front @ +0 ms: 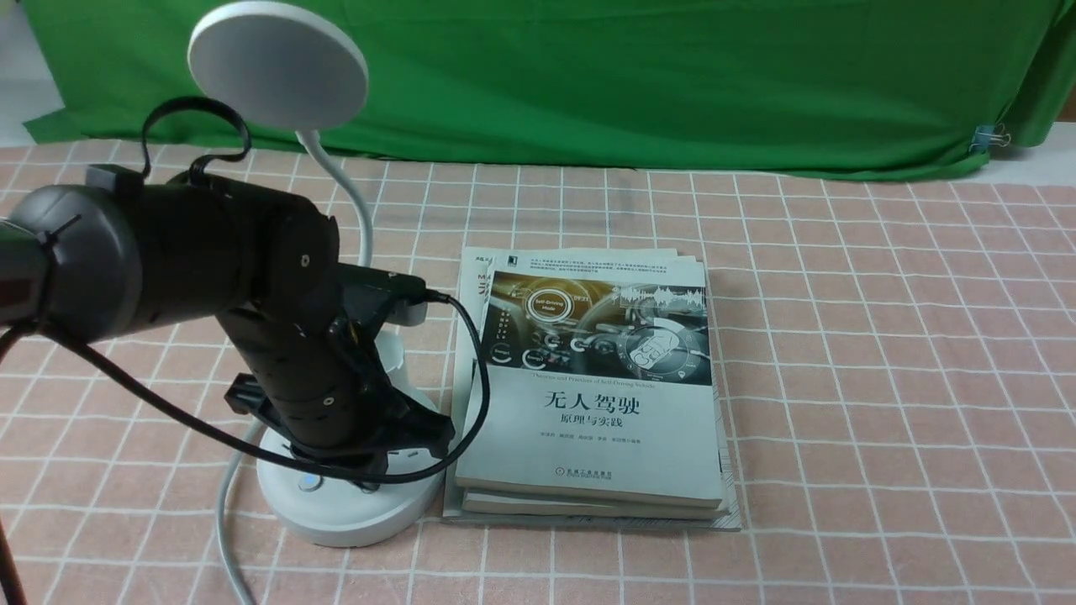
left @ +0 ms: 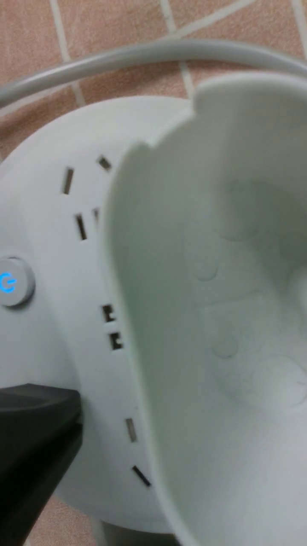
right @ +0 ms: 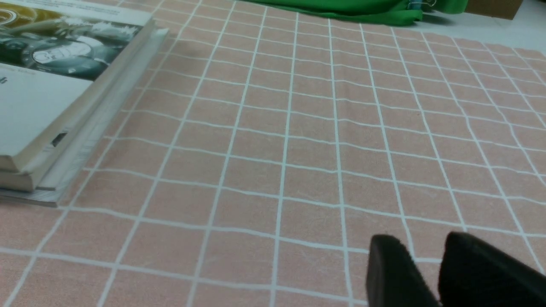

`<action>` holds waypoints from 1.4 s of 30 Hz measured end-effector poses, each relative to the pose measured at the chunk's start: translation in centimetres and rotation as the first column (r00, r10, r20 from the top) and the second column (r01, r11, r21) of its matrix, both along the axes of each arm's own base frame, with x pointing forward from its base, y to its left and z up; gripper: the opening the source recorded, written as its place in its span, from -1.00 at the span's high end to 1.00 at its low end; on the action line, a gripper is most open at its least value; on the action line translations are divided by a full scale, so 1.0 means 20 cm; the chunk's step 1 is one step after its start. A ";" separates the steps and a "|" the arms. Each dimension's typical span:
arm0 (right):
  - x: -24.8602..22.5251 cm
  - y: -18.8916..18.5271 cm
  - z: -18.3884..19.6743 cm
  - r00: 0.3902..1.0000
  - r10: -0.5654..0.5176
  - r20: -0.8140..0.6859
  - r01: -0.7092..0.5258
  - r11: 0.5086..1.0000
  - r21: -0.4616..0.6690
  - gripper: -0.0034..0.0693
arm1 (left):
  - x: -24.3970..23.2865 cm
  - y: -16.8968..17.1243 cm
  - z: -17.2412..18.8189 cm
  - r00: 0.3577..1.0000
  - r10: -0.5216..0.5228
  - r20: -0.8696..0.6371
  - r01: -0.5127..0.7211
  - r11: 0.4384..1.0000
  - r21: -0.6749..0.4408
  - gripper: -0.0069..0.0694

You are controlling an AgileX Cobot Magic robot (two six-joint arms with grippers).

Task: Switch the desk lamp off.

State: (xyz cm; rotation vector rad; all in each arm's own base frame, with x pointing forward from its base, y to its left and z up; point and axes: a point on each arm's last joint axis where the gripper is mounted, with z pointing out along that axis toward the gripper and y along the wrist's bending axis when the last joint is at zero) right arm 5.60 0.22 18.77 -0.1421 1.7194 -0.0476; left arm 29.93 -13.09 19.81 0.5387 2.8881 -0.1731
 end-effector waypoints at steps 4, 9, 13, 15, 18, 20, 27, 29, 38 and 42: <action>0.00 0.00 0.00 1.000 0.000 0.000 0.000 1.000 0.000 0.25 | -0.03 0.01 0.09 0.999 0.007 0.037 -0.006 1.000 -0.022 0.81; 0.00 0.00 0.00 1.000 0.000 0.000 0.000 1.000 0.000 0.25 | -0.03 0.01 0.10 0.999 0.008 0.044 -0.007 1.000 -0.027 0.81; 0.00 0.00 0.00 1.000 0.000 0.000 0.000 1.000 0.000 0.25 | -0.02 0.00 0.03 1.000 0.008 0.010 -0.008 1.000 -0.013 0.81; 0.00 0.00 0.00 1.000 0.000 0.000 0.000 1.000 0.000 0.25 | -0.01 0.00 -0.02 1.000 0.008 -0.019 -0.008 1.000 -0.001 0.81; 0.00 0.00 0.00 1.000 0.000 0.000 0.000 1.000 0.000 0.25 | 0.00 0.00 -0.03 1.000 0.008 -0.027 -0.008 1.000 0.003 0.81; 0.00 0.00 0.00 1.000 0.000 0.000 0.000 1.000 0.000 0.25 | 0.00 0.00 -0.03 1.000 0.005 -0.026 -0.005 1.000 0.003 0.81; 0.00 0.00 0.00 1.000 0.000 0.000 0.000 1.000 0.000 0.25 | -0.03 0.01 0.04 1.000 0.005 0.005 -0.005 1.000 -0.011 0.81; 0.00 0.00 0.00 1.000 0.000 0.000 0.000 1.000 0.000 0.25 | -0.06 0.02 0.12 0.999 0.012 0.033 -0.011 0.999 -0.034 0.81; 0.00 0.00 0.00 1.000 0.000 0.000 0.000 1.000 0.000 0.25 | -0.41 0.15 0.42 0.936 0.107 0.336 -0.030 0.974 -0.226 0.81; 0.00 0.00 0.00 1.000 0.000 0.000 0.000 1.000 0.000 0.25 | -0.60 0.24 0.48 0.844 0.174 0.507 -0.004 0.948 -0.319 0.81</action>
